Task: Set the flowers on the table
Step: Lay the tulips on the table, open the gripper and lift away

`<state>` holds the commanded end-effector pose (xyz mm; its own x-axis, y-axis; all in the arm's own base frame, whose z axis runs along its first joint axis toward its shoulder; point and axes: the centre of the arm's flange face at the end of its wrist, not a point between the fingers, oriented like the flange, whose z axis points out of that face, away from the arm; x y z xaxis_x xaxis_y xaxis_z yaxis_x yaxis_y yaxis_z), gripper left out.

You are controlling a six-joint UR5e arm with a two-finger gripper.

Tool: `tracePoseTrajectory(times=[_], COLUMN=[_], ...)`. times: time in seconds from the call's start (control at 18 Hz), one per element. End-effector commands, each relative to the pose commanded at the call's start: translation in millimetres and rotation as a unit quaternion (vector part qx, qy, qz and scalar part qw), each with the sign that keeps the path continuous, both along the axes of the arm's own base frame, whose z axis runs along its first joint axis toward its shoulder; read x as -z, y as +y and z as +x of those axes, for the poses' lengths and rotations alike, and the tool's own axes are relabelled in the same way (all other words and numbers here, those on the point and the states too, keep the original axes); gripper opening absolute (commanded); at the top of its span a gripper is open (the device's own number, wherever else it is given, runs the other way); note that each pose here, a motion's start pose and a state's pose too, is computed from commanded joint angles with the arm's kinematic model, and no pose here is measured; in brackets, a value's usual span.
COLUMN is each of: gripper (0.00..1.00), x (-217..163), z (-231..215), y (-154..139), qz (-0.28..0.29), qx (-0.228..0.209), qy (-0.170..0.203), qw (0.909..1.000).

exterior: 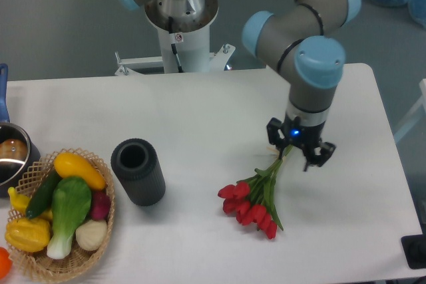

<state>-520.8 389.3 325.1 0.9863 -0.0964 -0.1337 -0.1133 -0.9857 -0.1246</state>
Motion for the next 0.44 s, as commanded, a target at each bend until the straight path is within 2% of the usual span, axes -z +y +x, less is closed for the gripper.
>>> tracePoseTrajectory(times=[0.17, 0.44], gripper=[1.0, 1.0], x=[3.4, 2.6], z=[-5.6, -20.9], y=[-5.6, -28.2], qz=[-0.011, -0.015], qx=[0.058, 0.055], qy=[0.009, 0.012], qw=[0.9982, 0.9983])
